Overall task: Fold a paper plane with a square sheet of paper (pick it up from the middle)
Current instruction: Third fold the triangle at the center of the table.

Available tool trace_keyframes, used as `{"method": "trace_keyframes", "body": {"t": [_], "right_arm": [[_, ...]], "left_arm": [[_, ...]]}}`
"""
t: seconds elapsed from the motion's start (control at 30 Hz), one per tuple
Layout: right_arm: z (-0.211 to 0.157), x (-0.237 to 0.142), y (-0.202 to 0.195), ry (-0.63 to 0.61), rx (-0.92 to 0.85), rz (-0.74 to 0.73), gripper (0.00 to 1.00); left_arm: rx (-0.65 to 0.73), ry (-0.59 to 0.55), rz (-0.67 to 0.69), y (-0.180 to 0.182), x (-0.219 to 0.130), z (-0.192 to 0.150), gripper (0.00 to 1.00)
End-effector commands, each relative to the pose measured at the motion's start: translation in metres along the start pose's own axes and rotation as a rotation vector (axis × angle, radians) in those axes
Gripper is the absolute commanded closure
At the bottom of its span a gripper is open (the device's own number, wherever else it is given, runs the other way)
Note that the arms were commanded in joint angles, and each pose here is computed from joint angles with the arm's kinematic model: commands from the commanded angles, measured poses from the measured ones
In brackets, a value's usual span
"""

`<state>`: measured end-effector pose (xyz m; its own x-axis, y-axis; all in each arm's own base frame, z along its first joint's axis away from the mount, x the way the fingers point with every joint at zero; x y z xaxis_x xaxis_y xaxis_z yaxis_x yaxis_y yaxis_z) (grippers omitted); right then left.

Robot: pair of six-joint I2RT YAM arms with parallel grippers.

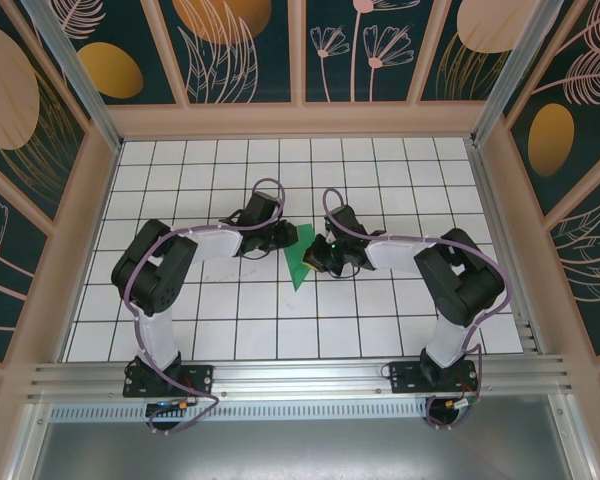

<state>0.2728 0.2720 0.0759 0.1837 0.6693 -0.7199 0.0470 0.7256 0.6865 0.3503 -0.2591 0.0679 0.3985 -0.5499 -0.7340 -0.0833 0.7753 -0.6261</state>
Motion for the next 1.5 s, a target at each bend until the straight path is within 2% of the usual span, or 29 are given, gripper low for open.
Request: {"method": "trace_keyframes", "body": {"t": [0.0,1.47], "right_arm": [[0.001,0.006,0.001,-0.008,-0.002,-0.002,0.94],[0.003,0.018,0.002,-0.013,-0.026,0.004,0.94]], "left_arm": [[-0.003,0.008,0.025,0.004,0.004,0.003,0.75],[-0.020,0.038,0.054,0.016,0.008,-0.007,0.76]]}}
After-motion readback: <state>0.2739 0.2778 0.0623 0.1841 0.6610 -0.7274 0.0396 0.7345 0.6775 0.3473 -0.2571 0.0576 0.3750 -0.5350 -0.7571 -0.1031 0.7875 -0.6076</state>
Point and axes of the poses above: each hand's point on the last joint's axis, 136 mm out from that joint toward the fingers, its own x axis out along the fingers, its own y axis along the line the jaws close on, z = x × y, the point moved 5 cm from there along -x, back along the fingers, and after that the axes turned 9 degrees about -x, right-handed, at the moved point
